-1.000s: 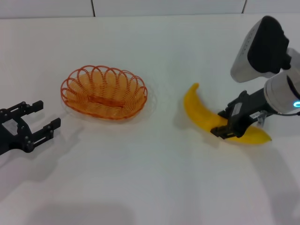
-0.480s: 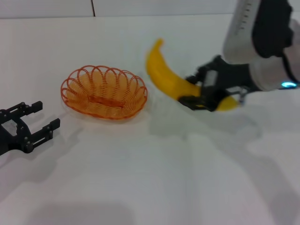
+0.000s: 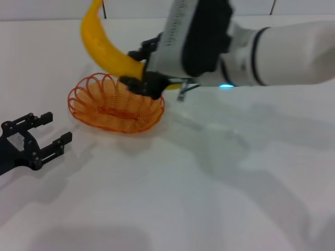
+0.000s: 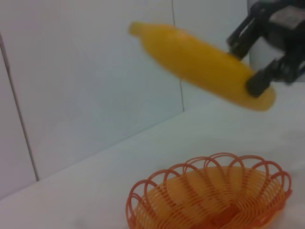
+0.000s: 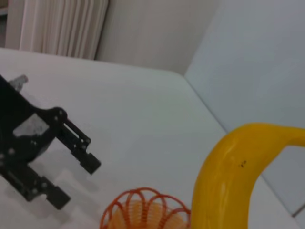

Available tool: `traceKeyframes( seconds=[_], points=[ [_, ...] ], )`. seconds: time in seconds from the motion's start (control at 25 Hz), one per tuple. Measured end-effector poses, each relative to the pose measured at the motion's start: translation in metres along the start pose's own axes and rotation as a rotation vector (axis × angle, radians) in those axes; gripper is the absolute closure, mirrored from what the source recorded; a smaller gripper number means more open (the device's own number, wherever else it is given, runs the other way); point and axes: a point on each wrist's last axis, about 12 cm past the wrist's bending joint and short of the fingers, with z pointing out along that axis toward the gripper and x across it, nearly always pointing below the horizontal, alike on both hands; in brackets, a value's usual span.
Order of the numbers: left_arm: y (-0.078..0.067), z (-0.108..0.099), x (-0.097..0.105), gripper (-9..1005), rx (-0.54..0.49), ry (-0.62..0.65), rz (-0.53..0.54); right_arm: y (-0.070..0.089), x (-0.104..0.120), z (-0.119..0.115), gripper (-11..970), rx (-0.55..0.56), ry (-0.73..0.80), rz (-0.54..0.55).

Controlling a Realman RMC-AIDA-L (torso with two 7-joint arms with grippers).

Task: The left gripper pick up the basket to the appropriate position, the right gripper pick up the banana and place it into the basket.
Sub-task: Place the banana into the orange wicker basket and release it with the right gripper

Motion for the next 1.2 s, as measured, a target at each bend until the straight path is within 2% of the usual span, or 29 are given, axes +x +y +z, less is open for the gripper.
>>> traceKeyframes(
  seconds=[0.2, 0.4, 0.72, 1.2],
  points=[
    [0.0, 0.002, -0.001, 348, 0.004, -0.004, 0.004, 0.003, 0.003, 0.029, 456, -0.062, 0.028, 0.02],
    [0.0, 0.006, -0.003, 348, 0.012, -0.01, 0.002, 0.004, 0.01, 0.044, 450, -0.079, 0.056, 0.029],
    [0.0, 0.007, -0.003, 347, 0.015, -0.012, 0.007, 0.011, 0.011, 0.052, 441, -0.104, 0.08, 0.0],
    [0.0, 0.007, -0.003, 347, 0.015, -0.012, 0.007, 0.012, 0.011, 0.057, 427, -0.113, 0.093, -0.008]
  ],
)
